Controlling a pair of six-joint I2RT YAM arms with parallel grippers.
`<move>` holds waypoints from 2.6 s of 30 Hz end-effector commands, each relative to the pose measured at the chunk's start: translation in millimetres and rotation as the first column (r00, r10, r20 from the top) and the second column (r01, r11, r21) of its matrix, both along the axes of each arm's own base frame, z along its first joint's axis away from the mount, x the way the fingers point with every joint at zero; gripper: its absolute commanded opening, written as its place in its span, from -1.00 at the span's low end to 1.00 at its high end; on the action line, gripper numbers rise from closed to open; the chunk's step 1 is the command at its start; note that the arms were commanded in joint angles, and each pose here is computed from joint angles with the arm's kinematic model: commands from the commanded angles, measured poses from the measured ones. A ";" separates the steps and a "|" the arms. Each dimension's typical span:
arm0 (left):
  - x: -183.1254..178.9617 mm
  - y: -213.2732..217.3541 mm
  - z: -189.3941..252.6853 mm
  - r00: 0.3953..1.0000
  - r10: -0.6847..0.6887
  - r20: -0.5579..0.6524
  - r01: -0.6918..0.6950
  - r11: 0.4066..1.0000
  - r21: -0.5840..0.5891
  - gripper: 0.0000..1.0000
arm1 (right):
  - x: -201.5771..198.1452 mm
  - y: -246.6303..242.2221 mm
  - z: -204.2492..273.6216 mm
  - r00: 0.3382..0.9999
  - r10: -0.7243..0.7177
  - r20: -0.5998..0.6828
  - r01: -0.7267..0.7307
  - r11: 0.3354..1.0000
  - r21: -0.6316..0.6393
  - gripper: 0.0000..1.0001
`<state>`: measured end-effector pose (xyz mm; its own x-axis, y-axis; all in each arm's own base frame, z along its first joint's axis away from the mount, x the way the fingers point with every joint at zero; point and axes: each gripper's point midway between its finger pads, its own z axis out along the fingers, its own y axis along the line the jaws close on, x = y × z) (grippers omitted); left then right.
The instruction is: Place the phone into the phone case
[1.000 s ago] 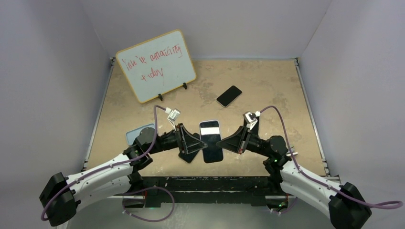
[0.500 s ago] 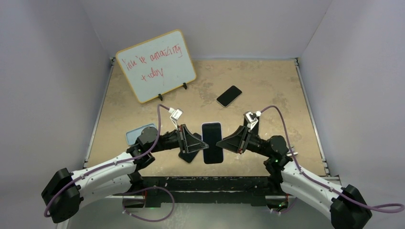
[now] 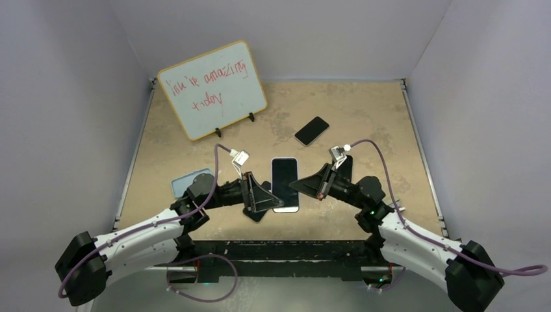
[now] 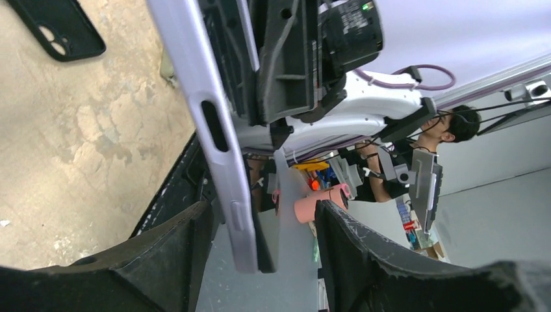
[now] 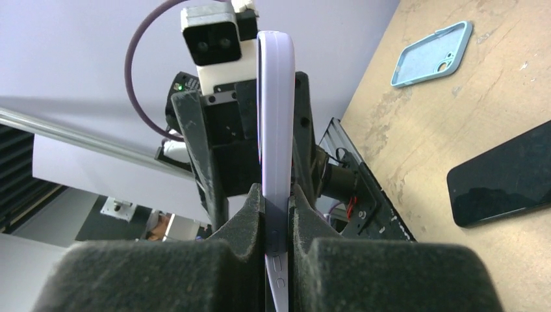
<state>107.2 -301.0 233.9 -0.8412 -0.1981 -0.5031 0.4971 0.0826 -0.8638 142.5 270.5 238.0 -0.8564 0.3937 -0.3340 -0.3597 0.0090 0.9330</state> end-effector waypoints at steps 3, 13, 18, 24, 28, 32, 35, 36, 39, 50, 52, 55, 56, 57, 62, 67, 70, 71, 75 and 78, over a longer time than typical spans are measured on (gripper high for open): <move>5.7 -6.9 -12.2 1.000 -0.001 0.005 0.001 1.000 0.017 0.15 | 4.6 8.7 30.7 0.999 0.031 0.027 -0.032 0.998 0.052 -1.00; 27.9 25.1 -14.2 0.982 0.124 0.141 -0.154 0.961 0.228 0.31 | -35.9 16.4 -10.3 0.944 0.325 0.051 -0.313 0.935 -0.165 -1.00; 25.3 31.9 -21.5 0.982 0.074 0.175 -0.130 0.931 0.340 0.36 | -51.3 12.8 -8.9 0.907 0.409 0.101 -0.388 0.904 -0.180 -1.00; 18.6 26.4 -16.9 0.983 -0.029 0.183 -0.045 0.921 0.386 0.39 | -64.6 8.5 -2.5 0.865 0.479 0.148 -0.449 0.871 -0.197 -1.00; 5.5 14.9 -16.3 0.982 -0.131 0.139 0.074 0.931 0.357 0.35 | -64.6 8.3 -0.6 0.862 0.483 0.155 -0.448 0.868 -0.215 -1.00; -3.1 6.4 -15.6 0.974 -0.200 0.107 0.157 0.936 0.315 0.02 | -62.2 10.3 -1.3 0.860 0.488 0.146 -0.453 0.864 -0.220 -1.00; -4.9 1.8 -9.6 0.972 -0.212 0.100 0.178 0.946 0.271 -0.52 | -60.8 11.2 -5.0 0.858 0.494 0.138 -0.456 0.858 -0.239 -0.93; -4.1 -0.1 -6.7 0.973 -0.207 0.099 0.177 0.951 0.252 -0.70 | -60.8 10.9 -8.6 0.862 0.495 0.108 -0.459 0.853 -0.248 -0.90; 0.2 -2.6 -5.3 0.984 -0.172 0.037 0.160 0.964 0.212 -0.99 | -38.0 12.3 -12.1 0.927 0.365 0.082 -0.329 0.900 -0.288 -0.47; 38.6 19.5 34.2 0.987 0.076 -0.143 -0.092 0.990 -0.107 -1.00 | -0.8 -13.8 10.8 0.997 -0.049 0.060 0.057 0.988 -0.140 0.86; 44.4 25.3 45.1 0.981 0.108 -0.163 -0.135 0.976 -0.168 -1.00 | 2.3 -19.3 10.5 0.995 -0.096 0.036 0.100 0.986 -0.132 0.96; 48.1 31.5 57.2 0.976 0.137 -0.170 -0.175 0.956 -0.236 -1.00 | 5.6 -29.9 15.6 0.985 -0.169 0.018 0.170 0.981 -0.092 0.98; 48.2 33.3 62.2 0.976 0.142 -0.166 -0.182 0.948 -0.260 -1.00 | 5.4 -33.1 17.8 0.983 -0.185 0.010 0.185 0.980 -0.072 0.98; 48.8 34.8 64.4 0.974 0.146 -0.172 -0.189 0.943 -0.273 -1.00 | 5.0 -35.9 20.2 0.980 -0.197 0.007 0.198 0.979 -0.051 0.98; 48.9 38.3 70.1 0.970 0.144 -0.194 -0.201 0.927 -0.316 -1.00 | 2.6 -40.4 14.8 0.978 -0.210 -0.017 0.210 0.977 -0.031 0.98; 49.5 40.2 66.7 0.968 0.152 -0.202 -0.213 0.922 -0.324 -1.00 | -8.5 -32.4 26.9 0.993 -0.121 0.008 0.121 0.991 0.054 0.81; 49.7 41.2 63.9 0.965 0.154 -0.211 -0.219 0.918 -0.332 -1.00 | -14.6 -27.5 38.7 0.997 -0.066 0.037 0.063 0.993 0.097 0.67; 49.5 41.7 63.6 0.965 0.153 -0.212 -0.219 0.916 -0.337 -1.00 | -15.4 -26.3 43.5 0.997 -0.058 0.051 0.052 0.993 0.108 0.60; 50.9 43.5 58.3 0.960 0.165 -0.227 -0.236 0.911 -0.337 -1.00 | -18.9 -23.8 56.1 0.997 -0.026 0.075 0.014 0.989 0.150 0.18; 53.2 43.0 56.1 0.957 0.173 -0.234 -0.246 0.913 -0.327 -0.93 | -19.1 -26.2 57.0 0.998 -0.028 0.055 0.018 0.983 0.183 -0.17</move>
<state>159.9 -265.7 253.4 -0.8658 -0.4647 -0.1857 0.2398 -0.0595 -0.9690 134.8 249.9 260.7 -0.8367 0.4634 -0.2920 -0.3419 -0.0255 0.9394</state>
